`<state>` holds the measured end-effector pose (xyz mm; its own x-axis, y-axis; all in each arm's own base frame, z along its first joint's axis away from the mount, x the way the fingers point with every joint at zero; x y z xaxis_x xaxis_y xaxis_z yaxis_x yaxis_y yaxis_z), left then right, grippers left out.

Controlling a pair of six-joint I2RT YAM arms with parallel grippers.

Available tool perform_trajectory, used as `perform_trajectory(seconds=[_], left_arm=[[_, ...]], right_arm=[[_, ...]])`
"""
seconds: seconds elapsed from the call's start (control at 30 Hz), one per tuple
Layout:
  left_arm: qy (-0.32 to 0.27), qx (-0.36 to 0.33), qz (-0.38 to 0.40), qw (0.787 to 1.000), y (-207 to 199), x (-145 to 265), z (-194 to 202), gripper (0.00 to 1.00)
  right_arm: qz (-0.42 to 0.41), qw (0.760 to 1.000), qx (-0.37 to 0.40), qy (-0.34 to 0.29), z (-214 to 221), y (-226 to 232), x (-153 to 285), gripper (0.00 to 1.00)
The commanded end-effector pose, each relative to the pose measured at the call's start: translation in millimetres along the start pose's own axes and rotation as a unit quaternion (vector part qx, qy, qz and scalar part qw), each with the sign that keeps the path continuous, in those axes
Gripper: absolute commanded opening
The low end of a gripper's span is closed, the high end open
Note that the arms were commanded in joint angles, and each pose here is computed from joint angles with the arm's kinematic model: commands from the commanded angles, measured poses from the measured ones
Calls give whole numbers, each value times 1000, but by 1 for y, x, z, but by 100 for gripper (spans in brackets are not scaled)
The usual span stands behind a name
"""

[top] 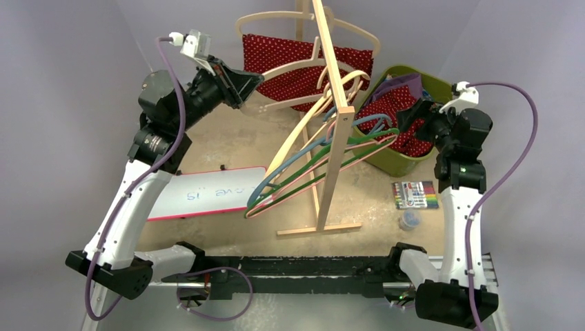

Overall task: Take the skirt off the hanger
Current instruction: Place the hanger at the clothesline.

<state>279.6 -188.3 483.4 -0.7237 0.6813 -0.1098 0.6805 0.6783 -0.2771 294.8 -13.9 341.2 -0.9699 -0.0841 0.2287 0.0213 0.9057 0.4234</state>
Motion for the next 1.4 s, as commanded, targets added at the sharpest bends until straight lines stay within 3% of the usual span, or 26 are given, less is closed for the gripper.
perform_trajectory(seconds=[0.0,0.63,0.8,1.03,1.37], left_arm=[[-122,-18,77,989,-38,11,-69,0],[-133,-19,83,988,-47,26,-76,0],[-114,-13,81,990,-45,22,-72,0],[-44,6,74,996,-34,-1,-51,0],[-45,-5,71,996,-36,9,-50,0]], right_arm=[[-3,1000,7,-1,1,0,0,99],[0,1000,11,-3,-2,-1,0,99],[-4,1000,11,-3,-4,1,-2,99],[2,1000,12,-1,-2,-1,-1,99],[-2,1000,10,3,0,-1,-4,99]])
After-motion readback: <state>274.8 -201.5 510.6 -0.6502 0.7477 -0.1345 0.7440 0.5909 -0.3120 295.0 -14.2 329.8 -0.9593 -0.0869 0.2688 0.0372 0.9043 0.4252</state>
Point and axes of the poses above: each gripper's point midway between its finger pads, its own x axis back along the fingers, its own y axis along the line the jaws close on, z = x × y, the point moved 4 cm from there along x, back along the fingers, and after that the axes turned 6 degrees about -x, right-handed, at the moved point
